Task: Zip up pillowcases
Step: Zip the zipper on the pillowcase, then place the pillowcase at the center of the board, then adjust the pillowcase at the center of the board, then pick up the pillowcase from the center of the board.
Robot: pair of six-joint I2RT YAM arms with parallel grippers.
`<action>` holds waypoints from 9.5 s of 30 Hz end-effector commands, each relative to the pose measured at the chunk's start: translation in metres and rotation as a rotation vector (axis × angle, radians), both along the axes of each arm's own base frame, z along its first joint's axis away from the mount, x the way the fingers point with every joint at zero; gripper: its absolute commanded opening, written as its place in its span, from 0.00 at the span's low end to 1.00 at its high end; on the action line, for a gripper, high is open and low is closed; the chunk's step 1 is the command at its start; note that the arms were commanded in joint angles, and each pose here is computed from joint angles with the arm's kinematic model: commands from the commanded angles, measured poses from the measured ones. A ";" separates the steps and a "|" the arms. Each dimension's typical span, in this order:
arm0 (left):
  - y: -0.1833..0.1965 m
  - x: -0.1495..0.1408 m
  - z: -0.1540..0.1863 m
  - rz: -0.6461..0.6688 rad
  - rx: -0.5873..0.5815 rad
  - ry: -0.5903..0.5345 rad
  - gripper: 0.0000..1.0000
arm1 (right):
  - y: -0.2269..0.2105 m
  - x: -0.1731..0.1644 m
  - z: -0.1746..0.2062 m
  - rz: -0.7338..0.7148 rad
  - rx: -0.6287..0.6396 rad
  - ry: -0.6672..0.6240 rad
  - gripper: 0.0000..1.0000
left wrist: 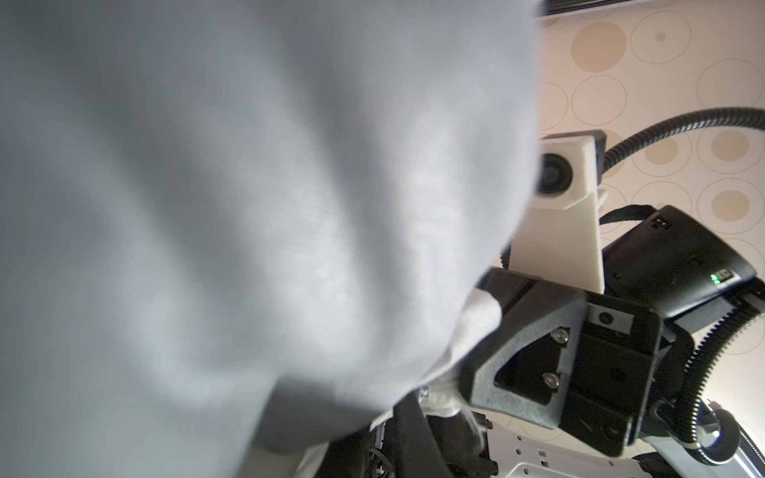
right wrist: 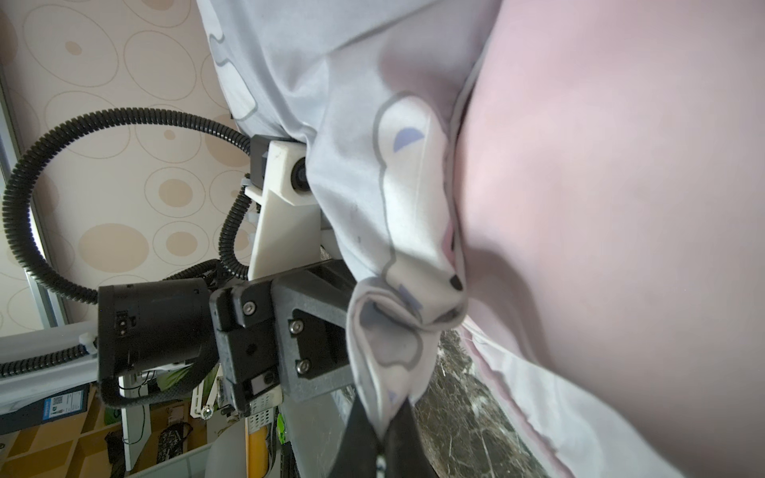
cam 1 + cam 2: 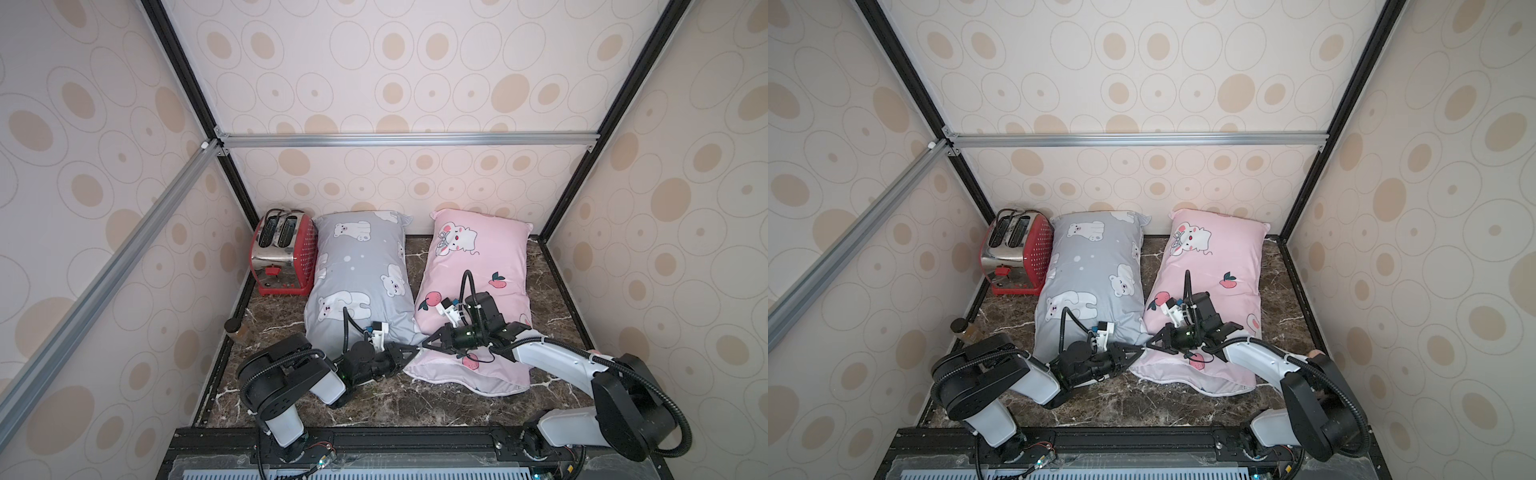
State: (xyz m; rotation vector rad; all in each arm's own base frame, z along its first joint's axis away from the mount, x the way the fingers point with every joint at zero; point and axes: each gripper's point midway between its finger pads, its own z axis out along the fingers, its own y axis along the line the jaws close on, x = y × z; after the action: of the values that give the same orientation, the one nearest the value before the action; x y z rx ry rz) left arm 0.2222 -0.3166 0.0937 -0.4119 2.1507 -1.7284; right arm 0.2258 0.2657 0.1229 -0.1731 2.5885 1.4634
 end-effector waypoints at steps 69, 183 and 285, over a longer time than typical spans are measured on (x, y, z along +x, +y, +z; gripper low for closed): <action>-0.020 0.004 0.044 -0.026 -0.159 -0.028 0.29 | -0.006 0.006 -0.007 -0.034 0.084 -0.001 0.00; 0.300 -0.088 -0.012 0.415 1.417 0.280 0.00 | -0.055 0.031 0.030 -0.057 -0.250 -0.184 0.00; 0.009 0.248 -0.089 -0.237 1.229 -0.043 0.61 | -0.123 -0.026 -0.045 -0.187 -0.439 0.195 1.00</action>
State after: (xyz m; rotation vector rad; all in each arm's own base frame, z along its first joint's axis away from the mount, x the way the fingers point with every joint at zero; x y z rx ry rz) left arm 0.4343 -0.3704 0.0738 0.3433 2.7141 -0.5199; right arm 0.2125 0.1295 0.0690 0.2046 2.9746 0.7257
